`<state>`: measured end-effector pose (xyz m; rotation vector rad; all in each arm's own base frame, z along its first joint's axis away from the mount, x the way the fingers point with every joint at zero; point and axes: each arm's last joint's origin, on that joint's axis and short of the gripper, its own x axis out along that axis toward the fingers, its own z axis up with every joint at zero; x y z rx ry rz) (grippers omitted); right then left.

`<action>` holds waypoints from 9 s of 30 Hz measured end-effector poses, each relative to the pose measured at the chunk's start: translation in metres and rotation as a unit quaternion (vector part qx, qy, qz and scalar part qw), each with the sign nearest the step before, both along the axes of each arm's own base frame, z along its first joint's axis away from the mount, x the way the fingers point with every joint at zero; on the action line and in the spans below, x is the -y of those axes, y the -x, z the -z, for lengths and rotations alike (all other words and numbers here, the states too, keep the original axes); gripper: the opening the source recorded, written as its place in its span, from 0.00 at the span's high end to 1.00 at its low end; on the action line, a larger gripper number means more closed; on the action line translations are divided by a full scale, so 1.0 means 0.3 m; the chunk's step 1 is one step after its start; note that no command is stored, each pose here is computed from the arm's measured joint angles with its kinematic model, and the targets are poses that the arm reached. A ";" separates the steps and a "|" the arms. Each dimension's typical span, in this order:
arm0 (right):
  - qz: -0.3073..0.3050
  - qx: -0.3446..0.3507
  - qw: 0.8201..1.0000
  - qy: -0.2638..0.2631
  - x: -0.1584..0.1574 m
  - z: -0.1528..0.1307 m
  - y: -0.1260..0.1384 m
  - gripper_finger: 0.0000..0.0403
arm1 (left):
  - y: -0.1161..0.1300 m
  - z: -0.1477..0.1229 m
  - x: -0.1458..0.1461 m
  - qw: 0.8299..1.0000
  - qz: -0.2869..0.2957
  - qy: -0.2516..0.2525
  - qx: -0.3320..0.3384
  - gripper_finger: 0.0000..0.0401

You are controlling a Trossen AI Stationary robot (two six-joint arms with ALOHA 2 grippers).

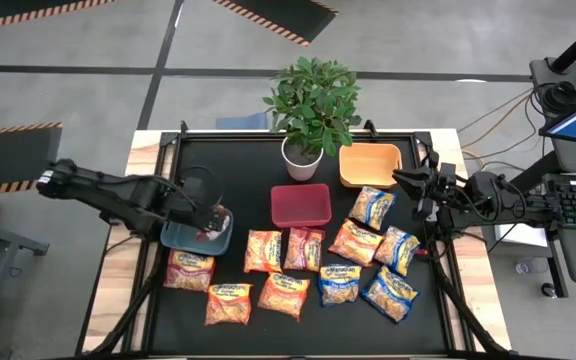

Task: Sort Maruchan noodles
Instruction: Put the top red noodle pack into the green bin, then put the top right orange noodle pack into the red bin

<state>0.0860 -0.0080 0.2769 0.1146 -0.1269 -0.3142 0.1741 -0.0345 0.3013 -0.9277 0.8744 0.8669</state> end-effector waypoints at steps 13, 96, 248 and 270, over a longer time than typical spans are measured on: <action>-0.001 0.000 1.000 -0.001 0.000 0.000 0.000 0.87 | -0.083 0.086 0.037 0.997 -0.032 0.004 -0.066 1.00; -0.123 -0.056 0.958 -0.252 -0.029 0.175 -0.220 0.87 | -0.307 0.076 0.205 0.823 0.451 -0.342 0.056 0.74; -0.009 -0.394 0.893 -0.215 -0.208 0.413 -0.410 0.98 | -0.335 0.036 0.201 0.775 0.437 -0.454 0.052 0.74; 0.023 -0.395 0.876 -0.277 -0.216 0.231 -0.449 0.98 | -0.330 0.039 0.183 0.771 0.453 -0.445 0.041 0.78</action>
